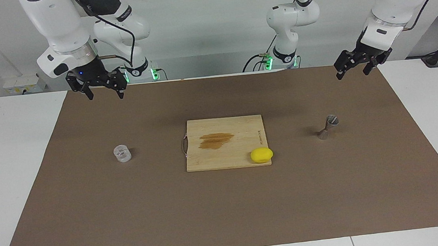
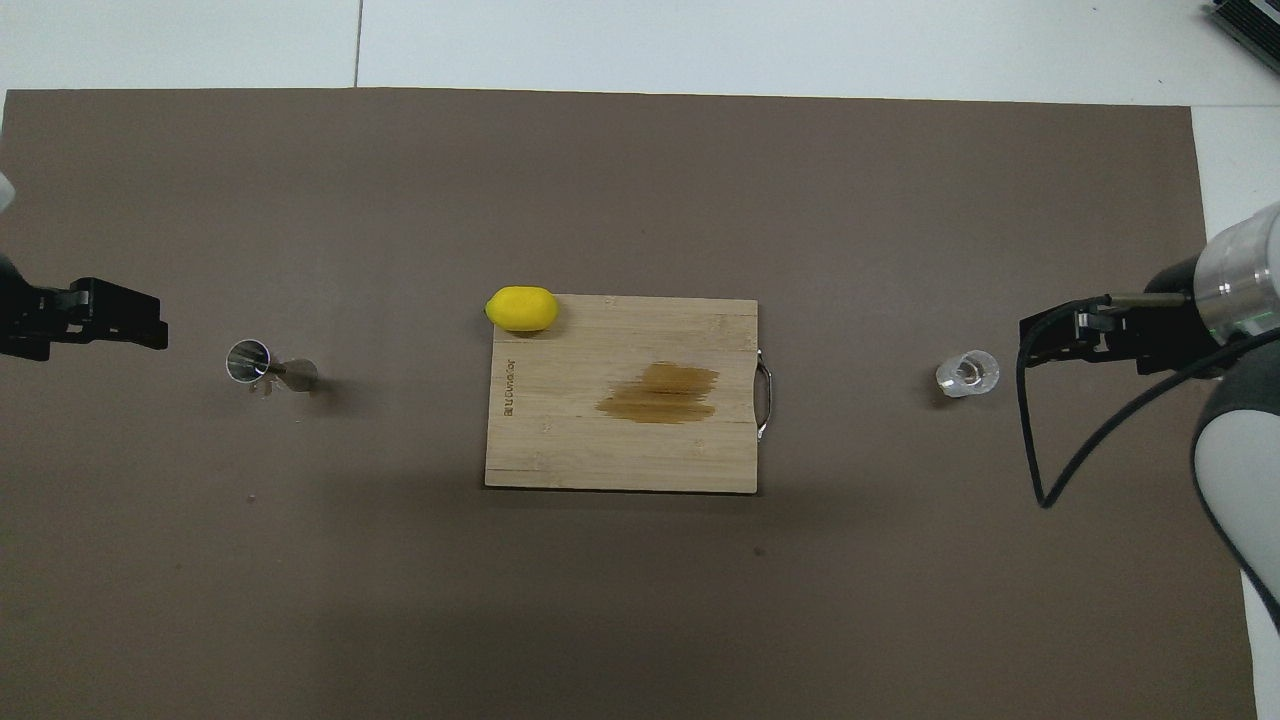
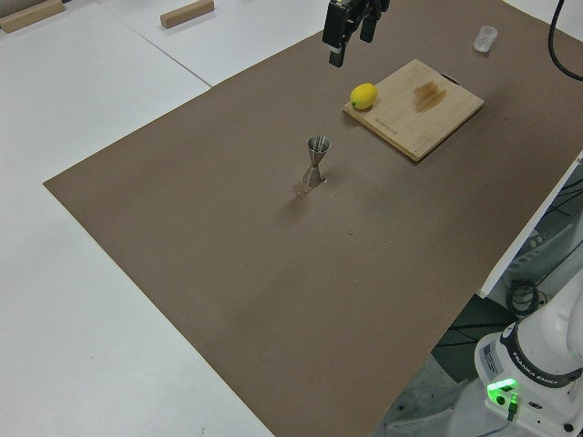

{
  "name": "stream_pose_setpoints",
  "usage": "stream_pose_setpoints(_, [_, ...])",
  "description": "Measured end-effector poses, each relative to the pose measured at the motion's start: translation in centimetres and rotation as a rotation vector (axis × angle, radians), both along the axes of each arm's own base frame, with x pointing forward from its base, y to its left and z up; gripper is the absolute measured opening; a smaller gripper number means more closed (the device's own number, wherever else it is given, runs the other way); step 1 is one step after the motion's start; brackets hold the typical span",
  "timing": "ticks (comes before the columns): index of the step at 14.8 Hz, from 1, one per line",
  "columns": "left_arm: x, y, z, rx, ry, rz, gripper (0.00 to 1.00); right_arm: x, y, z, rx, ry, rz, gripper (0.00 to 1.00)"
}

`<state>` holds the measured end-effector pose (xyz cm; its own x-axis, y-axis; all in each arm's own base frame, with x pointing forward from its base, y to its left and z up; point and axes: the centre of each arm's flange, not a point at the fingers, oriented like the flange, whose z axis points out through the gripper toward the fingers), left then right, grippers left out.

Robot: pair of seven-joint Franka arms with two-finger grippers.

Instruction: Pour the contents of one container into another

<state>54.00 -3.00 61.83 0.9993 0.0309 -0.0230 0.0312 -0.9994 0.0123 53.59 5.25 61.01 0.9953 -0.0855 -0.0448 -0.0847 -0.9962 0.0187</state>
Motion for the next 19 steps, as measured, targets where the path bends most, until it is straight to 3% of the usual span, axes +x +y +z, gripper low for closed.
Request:
stream_pose_setpoints(11, [0.0, -0.2, 0.1, 0.000, -0.011, -0.003, 1.00, 0.0, 0.0, 0.0, 0.000, 0.000, 0.000, 1.00])
stream_pose_setpoints(15, [0.1, -0.5, -0.8, -0.001, -0.036, -0.007, 1.00, 0.0, 0.0, 0.0, 0.000, 0.000, 0.000, 1.00])
stream_pose_setpoints(19, [-0.2, -0.5, -3.6, -0.003, -0.095, -0.006, 1.00, 0.0, 0.0, 0.0, 0.000, 0.000, 0.000, 1.00])
